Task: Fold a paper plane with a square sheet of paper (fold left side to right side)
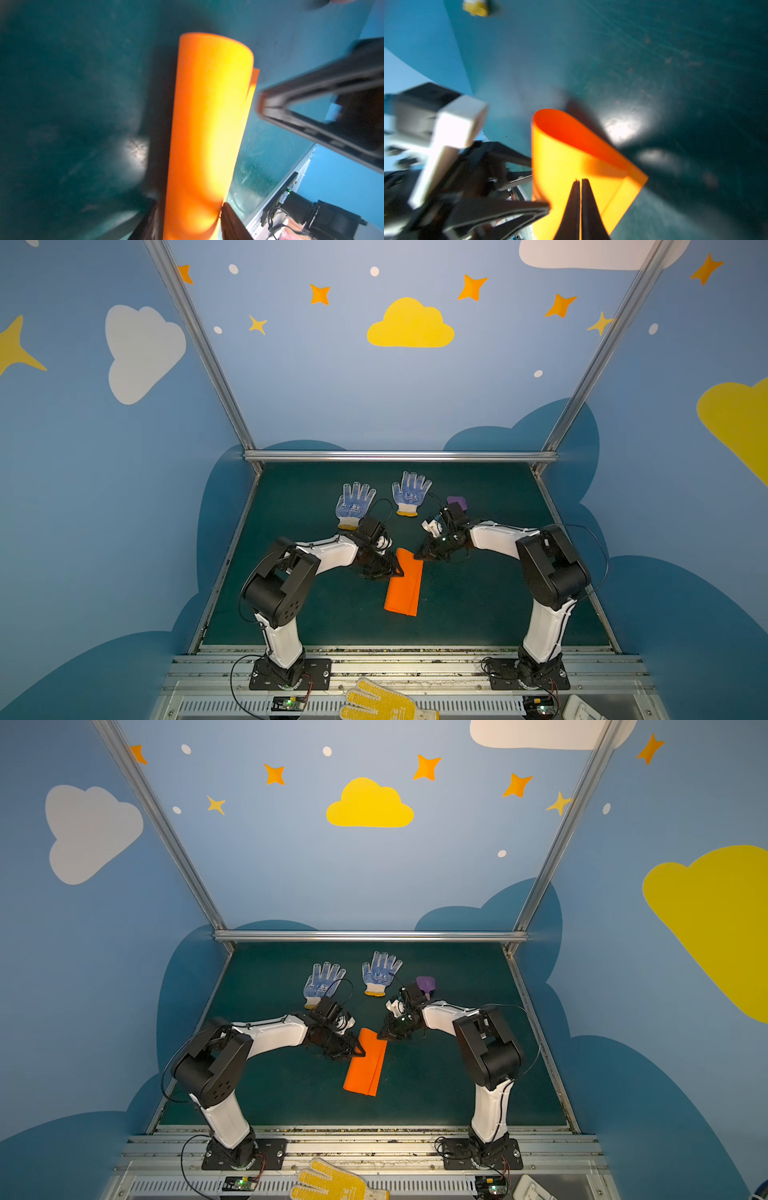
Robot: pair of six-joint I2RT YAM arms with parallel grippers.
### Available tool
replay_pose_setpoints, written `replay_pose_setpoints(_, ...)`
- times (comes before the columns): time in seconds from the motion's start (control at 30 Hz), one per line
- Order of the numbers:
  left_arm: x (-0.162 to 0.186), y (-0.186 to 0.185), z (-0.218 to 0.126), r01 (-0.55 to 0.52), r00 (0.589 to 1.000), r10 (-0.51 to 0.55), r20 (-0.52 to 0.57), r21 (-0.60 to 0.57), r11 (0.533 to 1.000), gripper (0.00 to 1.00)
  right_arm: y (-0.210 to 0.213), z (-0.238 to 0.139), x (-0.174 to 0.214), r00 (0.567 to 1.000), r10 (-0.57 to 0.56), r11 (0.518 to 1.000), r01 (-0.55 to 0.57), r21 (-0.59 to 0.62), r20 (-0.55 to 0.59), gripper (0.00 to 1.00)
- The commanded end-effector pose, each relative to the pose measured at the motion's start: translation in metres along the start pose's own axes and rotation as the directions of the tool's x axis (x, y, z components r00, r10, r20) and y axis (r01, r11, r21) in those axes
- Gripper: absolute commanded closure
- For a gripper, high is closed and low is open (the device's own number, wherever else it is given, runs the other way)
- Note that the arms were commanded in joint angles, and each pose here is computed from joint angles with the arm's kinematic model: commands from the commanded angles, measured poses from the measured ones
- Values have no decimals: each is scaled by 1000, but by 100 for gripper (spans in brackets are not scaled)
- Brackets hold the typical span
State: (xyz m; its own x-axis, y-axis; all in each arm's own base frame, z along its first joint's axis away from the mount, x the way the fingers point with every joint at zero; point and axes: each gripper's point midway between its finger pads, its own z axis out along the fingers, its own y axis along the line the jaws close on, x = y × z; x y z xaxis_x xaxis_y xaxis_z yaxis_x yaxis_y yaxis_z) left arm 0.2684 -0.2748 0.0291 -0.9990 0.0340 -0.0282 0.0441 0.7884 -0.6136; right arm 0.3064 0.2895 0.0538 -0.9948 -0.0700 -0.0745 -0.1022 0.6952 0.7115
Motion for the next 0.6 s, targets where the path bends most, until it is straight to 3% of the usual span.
replay_pose_setpoints(0.0, -4, 10, 3, 51, 998, -48, 42, -68, 996, 49, 4, -24, 6, 999, -12, 1000, 12, 9, 35, 100)
replay_pose_setpoints(0.23, -11, 4, -1, 86, 991, -75, 107, -100, 991, 47, -24, -24, 32, 998, 45, 998, -46, 37, 38, 100)
replay_pose_setpoints(0.57, -7, 6, 5, 89, 992, -73, 106, -152, 984, 48, -44, -1, 45, 996, 83, 995, -82, 59, -15, 100)
